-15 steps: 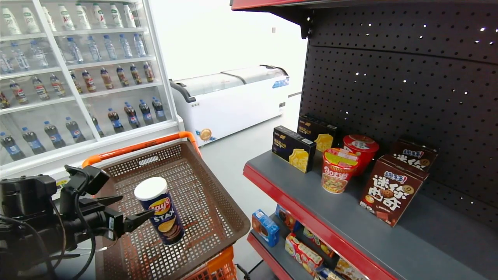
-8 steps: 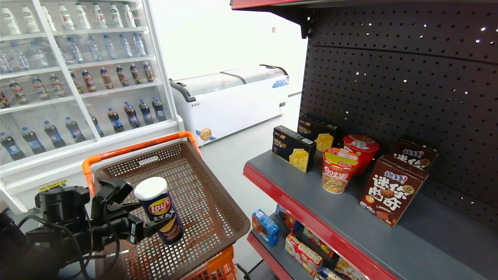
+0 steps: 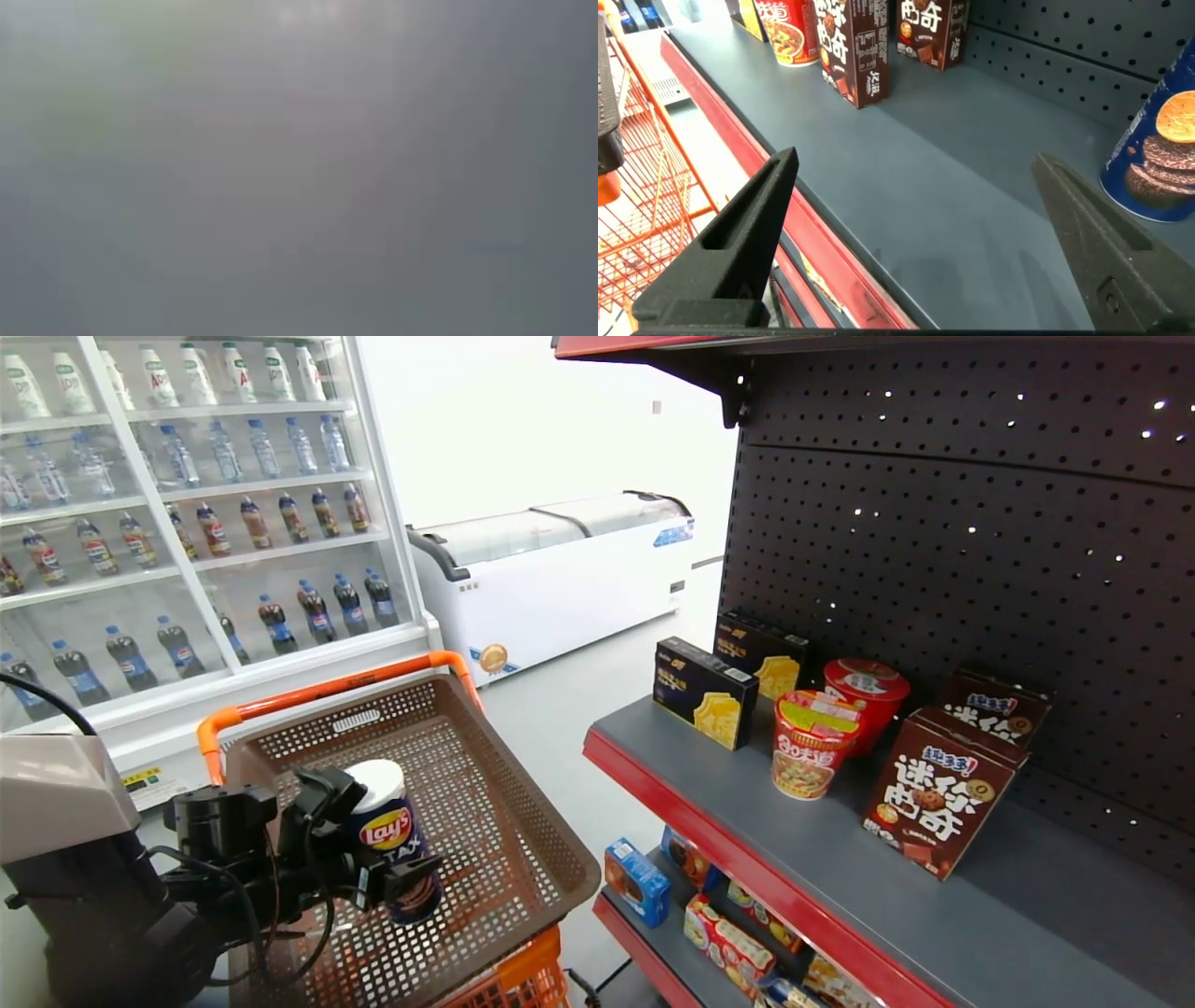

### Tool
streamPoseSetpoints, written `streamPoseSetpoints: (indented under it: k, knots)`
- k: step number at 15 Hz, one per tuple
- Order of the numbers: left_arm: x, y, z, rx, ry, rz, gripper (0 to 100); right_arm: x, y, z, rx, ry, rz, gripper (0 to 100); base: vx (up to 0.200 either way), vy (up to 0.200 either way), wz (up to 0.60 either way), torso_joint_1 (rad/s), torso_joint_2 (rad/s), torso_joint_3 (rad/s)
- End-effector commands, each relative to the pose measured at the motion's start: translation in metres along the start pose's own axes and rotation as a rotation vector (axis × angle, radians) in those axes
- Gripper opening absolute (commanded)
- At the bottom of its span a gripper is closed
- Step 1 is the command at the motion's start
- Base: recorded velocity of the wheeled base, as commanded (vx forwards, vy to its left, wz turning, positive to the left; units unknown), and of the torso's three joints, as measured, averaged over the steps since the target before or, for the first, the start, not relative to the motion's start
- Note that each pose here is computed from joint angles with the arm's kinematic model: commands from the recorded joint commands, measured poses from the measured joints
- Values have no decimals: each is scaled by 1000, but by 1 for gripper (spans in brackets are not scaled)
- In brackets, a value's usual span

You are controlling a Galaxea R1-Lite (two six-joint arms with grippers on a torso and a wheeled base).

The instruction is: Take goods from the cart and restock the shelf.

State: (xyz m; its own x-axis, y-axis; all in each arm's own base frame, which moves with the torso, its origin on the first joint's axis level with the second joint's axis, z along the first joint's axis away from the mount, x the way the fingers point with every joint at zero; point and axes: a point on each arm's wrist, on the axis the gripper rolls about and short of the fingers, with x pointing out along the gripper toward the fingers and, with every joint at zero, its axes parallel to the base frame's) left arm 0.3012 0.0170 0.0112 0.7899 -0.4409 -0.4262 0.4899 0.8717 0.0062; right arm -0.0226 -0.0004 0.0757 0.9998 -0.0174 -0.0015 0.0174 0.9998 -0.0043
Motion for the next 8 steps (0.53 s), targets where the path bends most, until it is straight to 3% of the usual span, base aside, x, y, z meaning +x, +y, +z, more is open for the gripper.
streamPoseSetpoints:
  k: [1, 3, 5, 6, 8]
  knots:
    - [8, 2, -14, -4, 41, -11, 100, 0, 0, 0, 0, 0, -1, 100, 0, 0, 0, 0, 0, 0]
    - [10, 4, -15, -5, 43, -14, 100, 0, 0, 0, 0, 0, -1, 100, 0, 0, 0, 0, 0, 0]
    - [19, 8, -6, 19, 4, -12, 100, 0, 0, 0, 0, 0, 1, 100, 0, 0, 0, 0, 0, 0]
    - [21, 9, -3, 30, -7, -13, 0, 0, 0, 0, 0, 0, 1, 100, 0, 0, 0, 0, 0, 0]
    - [21, 8, -2, 35, -10, -13, 0, 0, 0, 0, 0, 0, -1, 100, 0, 0, 0, 0, 0, 0]
